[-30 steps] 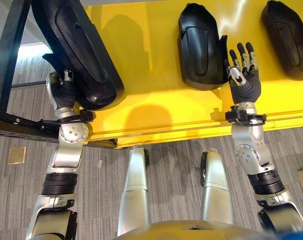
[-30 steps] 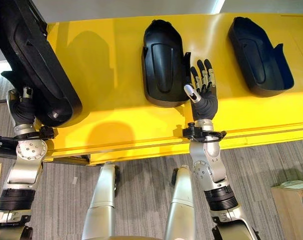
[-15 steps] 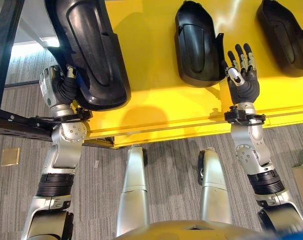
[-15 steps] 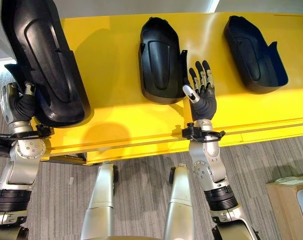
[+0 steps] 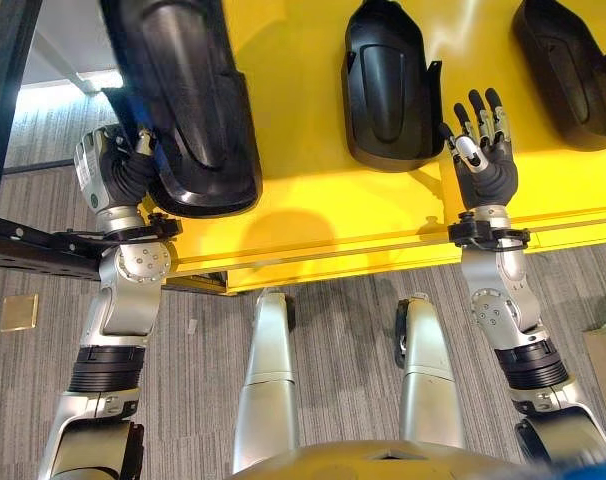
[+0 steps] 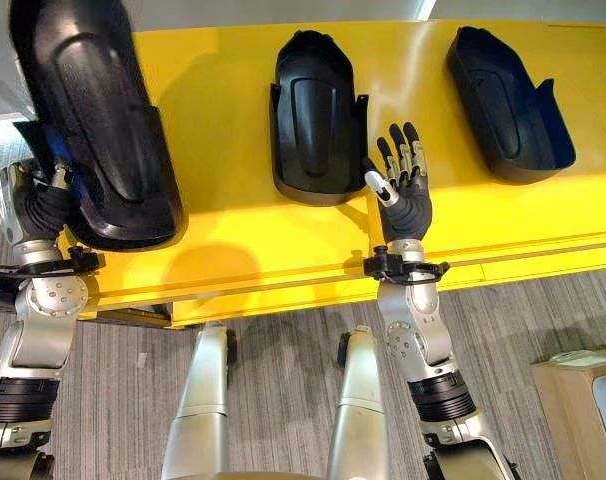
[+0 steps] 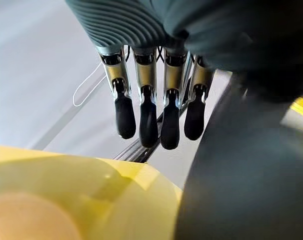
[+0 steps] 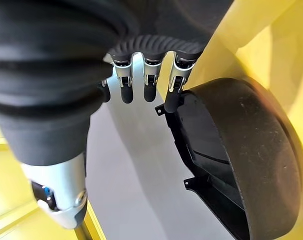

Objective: Move parts from the plastic box to the shelf.

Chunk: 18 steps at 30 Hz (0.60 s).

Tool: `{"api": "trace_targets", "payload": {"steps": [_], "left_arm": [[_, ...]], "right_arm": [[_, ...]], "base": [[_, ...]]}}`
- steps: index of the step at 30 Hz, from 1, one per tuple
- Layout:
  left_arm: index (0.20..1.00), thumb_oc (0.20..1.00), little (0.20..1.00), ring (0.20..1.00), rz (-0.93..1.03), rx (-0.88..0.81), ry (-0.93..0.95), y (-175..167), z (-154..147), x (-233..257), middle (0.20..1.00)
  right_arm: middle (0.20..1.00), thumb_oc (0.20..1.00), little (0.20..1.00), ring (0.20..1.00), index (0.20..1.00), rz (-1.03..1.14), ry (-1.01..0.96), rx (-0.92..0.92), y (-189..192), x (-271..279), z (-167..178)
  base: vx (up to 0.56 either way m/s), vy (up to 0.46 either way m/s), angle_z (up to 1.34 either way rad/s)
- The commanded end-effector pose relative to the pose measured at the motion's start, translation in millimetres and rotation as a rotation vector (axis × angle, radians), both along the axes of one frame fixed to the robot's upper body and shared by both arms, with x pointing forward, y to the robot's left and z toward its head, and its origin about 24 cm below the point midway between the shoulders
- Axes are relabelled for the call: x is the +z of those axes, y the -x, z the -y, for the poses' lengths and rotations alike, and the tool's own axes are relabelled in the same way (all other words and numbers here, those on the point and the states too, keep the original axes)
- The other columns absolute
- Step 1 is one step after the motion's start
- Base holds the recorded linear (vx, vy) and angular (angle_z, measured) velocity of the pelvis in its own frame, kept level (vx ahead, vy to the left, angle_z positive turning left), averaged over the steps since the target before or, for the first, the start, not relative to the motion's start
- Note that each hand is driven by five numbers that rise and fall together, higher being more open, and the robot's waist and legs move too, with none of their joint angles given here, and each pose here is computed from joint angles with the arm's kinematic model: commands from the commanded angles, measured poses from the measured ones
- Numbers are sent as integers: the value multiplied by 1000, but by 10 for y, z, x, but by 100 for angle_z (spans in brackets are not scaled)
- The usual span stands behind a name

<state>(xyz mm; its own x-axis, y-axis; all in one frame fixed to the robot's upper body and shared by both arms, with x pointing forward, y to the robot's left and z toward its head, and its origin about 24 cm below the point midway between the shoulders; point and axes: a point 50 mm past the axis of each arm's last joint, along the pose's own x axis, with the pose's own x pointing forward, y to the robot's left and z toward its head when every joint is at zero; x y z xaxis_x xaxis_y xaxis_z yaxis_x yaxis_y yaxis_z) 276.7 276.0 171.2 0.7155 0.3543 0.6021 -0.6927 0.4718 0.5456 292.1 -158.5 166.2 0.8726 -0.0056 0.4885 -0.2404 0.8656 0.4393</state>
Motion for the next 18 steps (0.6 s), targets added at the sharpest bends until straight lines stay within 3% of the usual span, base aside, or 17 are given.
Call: {"api": "trace_targets", "payload": {"steps": [1,18], "left_arm": [[1000,1000,1000,1000,-224,186,-1,-17,-442,-332,1000],[1000,1000,1000,1000,-166,181,84,52,-466,-353,1000]], "right_arm": [[1000,1000,1000,1000,1000,195,-57,10,92,412,39],[1000,1000,1000,1000,1000,205,-63,-1,113,421,66]], "base": [[0,0,0],[0,0,0]]}}
